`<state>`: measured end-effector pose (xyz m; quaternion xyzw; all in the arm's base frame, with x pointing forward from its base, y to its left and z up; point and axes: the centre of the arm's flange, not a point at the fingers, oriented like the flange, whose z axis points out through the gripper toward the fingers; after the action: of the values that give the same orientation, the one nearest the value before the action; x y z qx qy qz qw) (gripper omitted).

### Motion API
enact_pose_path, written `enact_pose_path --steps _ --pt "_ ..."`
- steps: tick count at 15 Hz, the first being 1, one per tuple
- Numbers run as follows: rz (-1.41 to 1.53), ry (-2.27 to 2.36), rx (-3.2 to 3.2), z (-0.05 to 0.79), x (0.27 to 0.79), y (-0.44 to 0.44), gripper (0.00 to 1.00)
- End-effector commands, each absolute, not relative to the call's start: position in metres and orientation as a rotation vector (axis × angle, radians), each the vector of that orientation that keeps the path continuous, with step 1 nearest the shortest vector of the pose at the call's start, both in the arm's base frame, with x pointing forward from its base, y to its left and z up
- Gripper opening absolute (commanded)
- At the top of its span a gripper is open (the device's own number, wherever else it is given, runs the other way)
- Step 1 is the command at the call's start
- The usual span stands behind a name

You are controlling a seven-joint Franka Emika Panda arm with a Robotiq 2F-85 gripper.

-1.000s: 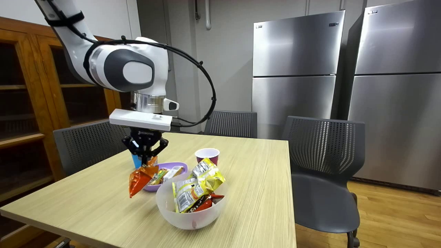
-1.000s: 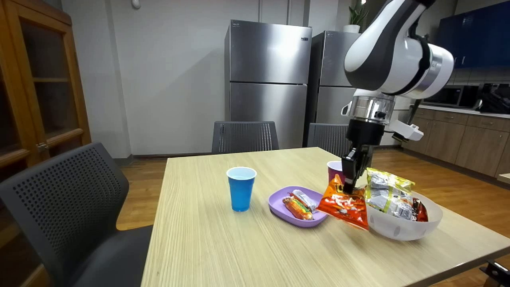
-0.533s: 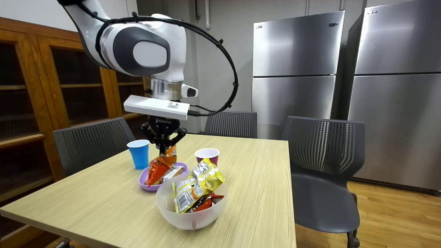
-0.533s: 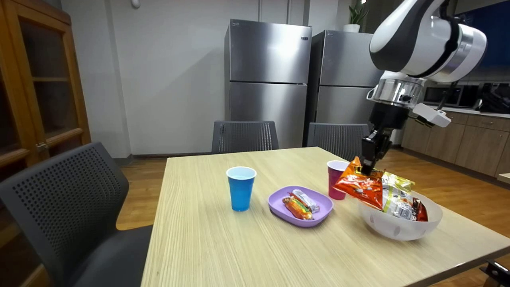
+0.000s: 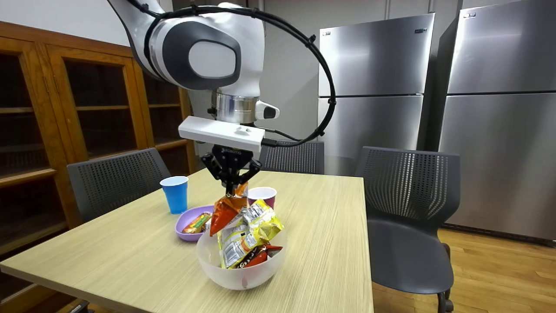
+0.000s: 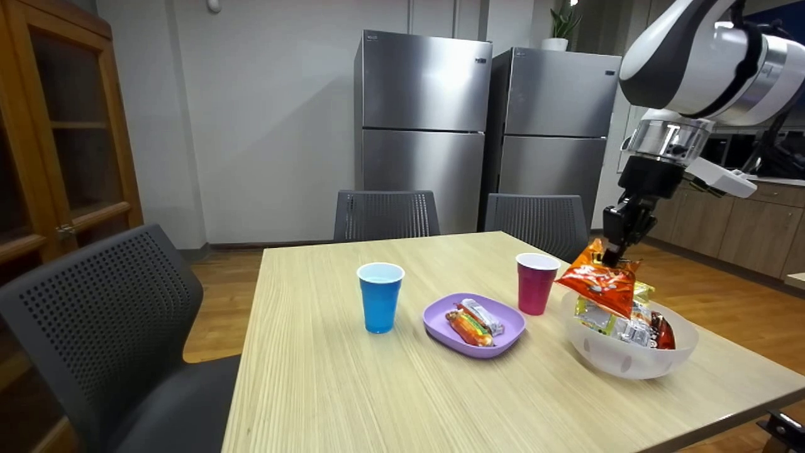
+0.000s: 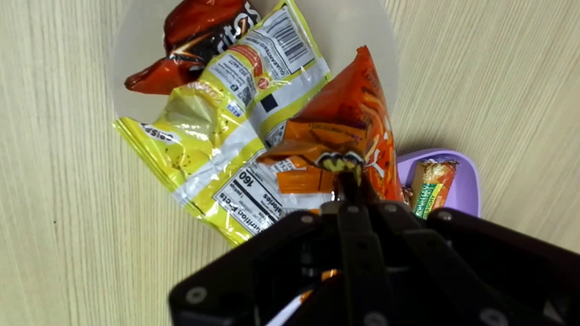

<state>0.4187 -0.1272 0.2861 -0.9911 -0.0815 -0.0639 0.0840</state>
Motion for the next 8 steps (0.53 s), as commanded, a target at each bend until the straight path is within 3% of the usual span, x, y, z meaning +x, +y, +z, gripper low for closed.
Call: enact_pose_path --steps 1,8 --pt "-0.228 -0.294 -2.966 0.283 0.405 -0.135 0.0" --pt "-0.21 -0.403 -2.987 0.257 0.394 -0.135 0.0"
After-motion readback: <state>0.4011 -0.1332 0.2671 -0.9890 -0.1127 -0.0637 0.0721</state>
